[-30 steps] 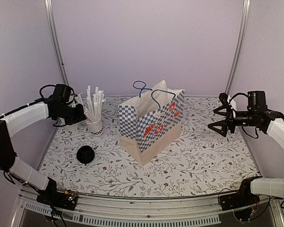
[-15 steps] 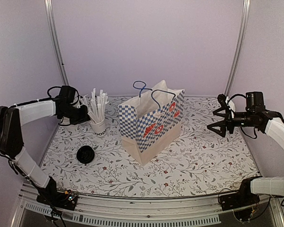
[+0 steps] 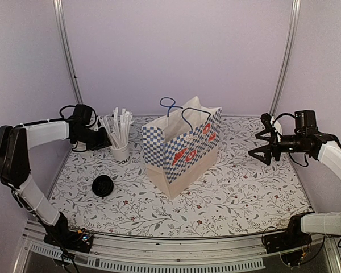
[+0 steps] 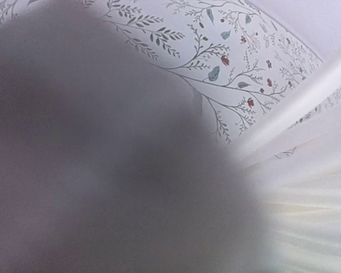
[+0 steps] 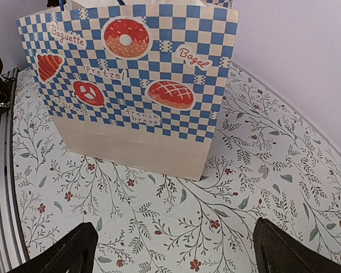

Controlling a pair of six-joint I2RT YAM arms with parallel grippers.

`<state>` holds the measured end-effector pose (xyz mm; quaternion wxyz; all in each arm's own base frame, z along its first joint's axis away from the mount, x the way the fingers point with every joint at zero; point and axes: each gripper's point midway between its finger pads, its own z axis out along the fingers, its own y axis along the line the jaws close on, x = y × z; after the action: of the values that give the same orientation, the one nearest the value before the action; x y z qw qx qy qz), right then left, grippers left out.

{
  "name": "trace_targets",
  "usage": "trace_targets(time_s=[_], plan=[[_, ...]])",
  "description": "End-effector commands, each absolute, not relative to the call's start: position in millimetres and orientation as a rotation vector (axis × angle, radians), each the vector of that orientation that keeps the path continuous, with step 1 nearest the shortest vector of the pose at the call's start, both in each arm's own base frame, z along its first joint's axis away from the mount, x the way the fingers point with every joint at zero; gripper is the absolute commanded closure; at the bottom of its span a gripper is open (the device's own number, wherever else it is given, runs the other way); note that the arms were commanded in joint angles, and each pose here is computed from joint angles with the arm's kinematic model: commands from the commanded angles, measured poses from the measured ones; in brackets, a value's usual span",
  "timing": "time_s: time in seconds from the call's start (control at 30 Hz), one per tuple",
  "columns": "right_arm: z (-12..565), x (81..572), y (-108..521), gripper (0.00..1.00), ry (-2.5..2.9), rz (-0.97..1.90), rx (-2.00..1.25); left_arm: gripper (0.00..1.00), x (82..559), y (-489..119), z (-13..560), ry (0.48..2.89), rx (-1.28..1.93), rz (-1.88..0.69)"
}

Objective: Pack the takeout coffee

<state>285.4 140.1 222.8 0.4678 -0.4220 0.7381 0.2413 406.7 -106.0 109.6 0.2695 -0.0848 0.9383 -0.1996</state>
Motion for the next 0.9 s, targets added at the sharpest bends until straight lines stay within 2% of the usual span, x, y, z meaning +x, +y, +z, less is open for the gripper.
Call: trace_targets(time_s=[0.0,0.2,0.3,0.87], plan=[[218,285,141,0.01,1.819,0.599,-1.037,0.80,414,-106,123,2.491,-0.218,-0.563],[217,285,141,0.01,1.820,0.601,-1.040,0.66,408,-106,158,2.427,-0.205,-0.574],[217,285,141,0.01,1.822,0.602,-1.040,0.62,404,-106,175,2.397,-0.200,-0.586],[212,285,143,0.01,1.832,0.620,-1.051,0.57,357,-89,258,2.210,-0.190,-0.432]])
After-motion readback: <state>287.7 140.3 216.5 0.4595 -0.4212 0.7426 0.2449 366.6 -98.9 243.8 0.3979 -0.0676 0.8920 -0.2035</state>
